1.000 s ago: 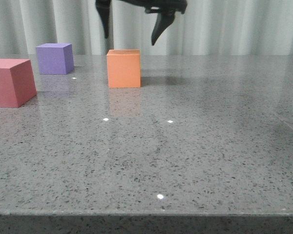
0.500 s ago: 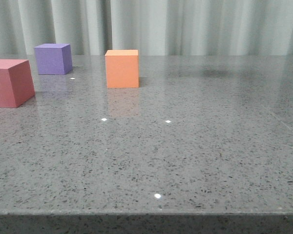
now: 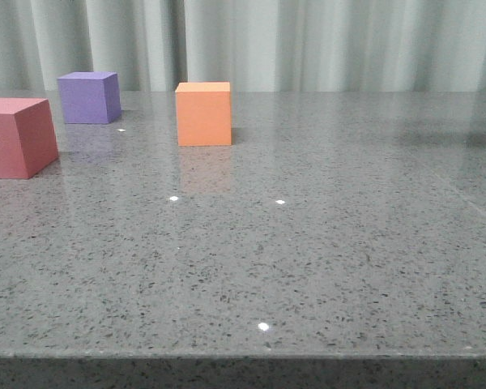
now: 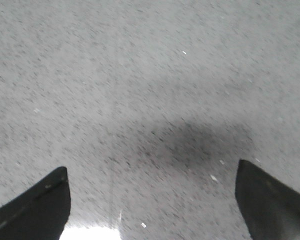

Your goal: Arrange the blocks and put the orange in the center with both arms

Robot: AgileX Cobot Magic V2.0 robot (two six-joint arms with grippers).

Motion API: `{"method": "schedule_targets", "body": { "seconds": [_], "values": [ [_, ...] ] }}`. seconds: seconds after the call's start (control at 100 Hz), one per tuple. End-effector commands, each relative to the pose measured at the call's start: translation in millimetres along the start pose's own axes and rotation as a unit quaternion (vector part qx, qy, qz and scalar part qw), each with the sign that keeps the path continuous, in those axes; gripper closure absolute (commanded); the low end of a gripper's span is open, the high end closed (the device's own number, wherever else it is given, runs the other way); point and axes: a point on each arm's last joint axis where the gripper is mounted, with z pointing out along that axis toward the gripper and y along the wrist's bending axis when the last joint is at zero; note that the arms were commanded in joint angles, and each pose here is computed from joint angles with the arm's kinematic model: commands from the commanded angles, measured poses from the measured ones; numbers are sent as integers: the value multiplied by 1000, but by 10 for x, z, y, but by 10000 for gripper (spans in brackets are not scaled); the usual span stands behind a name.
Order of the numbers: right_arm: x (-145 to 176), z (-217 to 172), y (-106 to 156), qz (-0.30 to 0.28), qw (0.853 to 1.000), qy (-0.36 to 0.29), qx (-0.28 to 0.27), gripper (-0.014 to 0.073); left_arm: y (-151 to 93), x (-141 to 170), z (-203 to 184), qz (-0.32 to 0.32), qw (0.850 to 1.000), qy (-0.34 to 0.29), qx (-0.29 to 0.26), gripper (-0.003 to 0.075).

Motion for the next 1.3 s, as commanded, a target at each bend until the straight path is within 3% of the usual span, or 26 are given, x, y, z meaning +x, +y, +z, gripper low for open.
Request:
{"method": "schedule_targets", "body": {
  "seconds": [0.0, 0.3, 0.54, 0.75, 1.04, 1.2, 1.29],
  "values": [
    [152, -358, -226, 4, 997, -76, -4, -57, -9, 60, -16, -1, 999, -32, 5, 741],
    [1183, -598, -557, 12, 994, -111, -5, -57, -9, 60, -16, -1, 999, -32, 5, 741],
    [1952, -892, -678, 15, 975, -219, -32, -57, -9, 60, -16, -1, 999, -32, 5, 741],
    [2501, -998, -774, 16, 962, -271, -34, -50, -9, 60, -16, -1, 999, -32, 5, 741],
    [2740, -1023, -792, -4, 926, -374, -42, -50, -9, 60, -16, -1, 999, -32, 5, 741],
    [2731, -1027, -789, -6, 924, -381, -42, -45, -9, 60, -16, -1, 999, -32, 5, 741],
    [2731, -1027, -789, -6, 924, -381, -42, 25, -9, 60, -16, -1, 999, -32, 5, 741]
  ]
}}
